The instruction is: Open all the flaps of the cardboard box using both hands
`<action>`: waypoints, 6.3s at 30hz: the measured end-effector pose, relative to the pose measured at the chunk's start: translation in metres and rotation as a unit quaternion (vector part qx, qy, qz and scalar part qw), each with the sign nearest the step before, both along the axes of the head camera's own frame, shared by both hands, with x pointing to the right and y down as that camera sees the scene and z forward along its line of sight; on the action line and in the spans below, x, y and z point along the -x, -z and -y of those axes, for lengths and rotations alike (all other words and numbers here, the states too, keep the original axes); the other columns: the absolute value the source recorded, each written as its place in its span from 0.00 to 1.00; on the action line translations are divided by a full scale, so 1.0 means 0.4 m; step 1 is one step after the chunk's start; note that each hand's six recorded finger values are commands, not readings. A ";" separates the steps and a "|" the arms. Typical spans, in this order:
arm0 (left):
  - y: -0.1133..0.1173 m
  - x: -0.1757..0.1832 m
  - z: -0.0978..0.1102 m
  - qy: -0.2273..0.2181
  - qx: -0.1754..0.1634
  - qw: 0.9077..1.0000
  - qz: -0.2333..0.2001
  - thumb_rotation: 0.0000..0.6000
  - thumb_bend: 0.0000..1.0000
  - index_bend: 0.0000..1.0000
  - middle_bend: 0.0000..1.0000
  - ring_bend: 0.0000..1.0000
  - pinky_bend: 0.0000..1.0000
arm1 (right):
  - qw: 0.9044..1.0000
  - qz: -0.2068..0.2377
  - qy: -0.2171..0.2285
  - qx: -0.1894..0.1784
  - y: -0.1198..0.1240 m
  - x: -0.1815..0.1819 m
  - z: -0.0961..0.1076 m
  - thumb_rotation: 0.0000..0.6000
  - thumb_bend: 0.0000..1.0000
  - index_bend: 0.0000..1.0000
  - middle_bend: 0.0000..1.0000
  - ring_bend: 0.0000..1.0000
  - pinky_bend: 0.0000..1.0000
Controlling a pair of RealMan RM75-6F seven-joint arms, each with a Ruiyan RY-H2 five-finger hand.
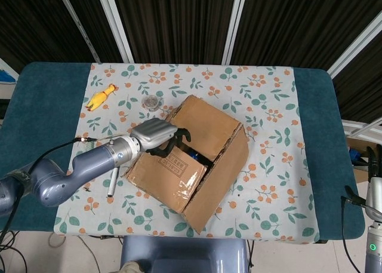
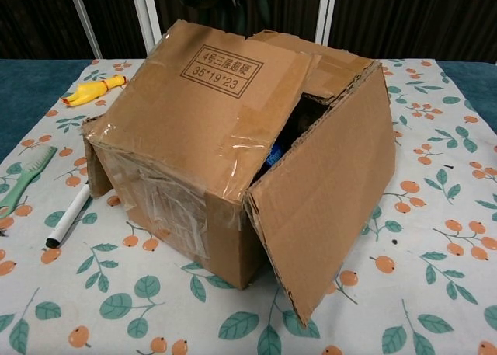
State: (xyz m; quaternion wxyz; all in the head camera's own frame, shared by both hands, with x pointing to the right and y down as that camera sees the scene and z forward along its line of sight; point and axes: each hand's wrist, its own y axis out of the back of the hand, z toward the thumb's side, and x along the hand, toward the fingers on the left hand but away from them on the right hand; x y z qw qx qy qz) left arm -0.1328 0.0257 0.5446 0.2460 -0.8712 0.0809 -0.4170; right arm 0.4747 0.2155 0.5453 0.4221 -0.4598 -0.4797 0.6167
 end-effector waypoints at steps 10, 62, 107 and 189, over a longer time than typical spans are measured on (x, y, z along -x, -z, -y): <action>0.039 0.004 -0.014 0.002 0.034 0.999 -0.009 1.00 0.80 0.25 0.39 0.33 0.42 | 1.000 0.002 -0.003 -0.002 0.004 -0.003 0.001 1.00 0.00 0.00 0.04 0.08 0.15; 0.192 0.143 -0.129 -0.037 0.255 0.964 -0.057 1.00 0.80 0.24 0.40 0.34 0.43 | 1.000 0.001 -0.023 0.004 -0.014 -0.022 0.006 1.00 0.00 0.00 0.04 0.08 0.15; 0.065 0.287 -0.086 -0.033 -0.088 0.993 0.069 1.00 0.66 0.21 0.20 0.11 0.11 | 0.999 0.011 -0.013 0.028 -0.041 -0.014 0.004 1.00 0.00 0.00 0.04 0.08 0.15; -0.005 0.848 -0.418 0.264 -0.385 0.860 0.207 1.00 0.63 0.20 0.16 0.06 0.00 | 0.947 0.159 0.202 0.195 -0.070 0.957 0.353 1.00 0.00 0.00 0.01 0.03 0.15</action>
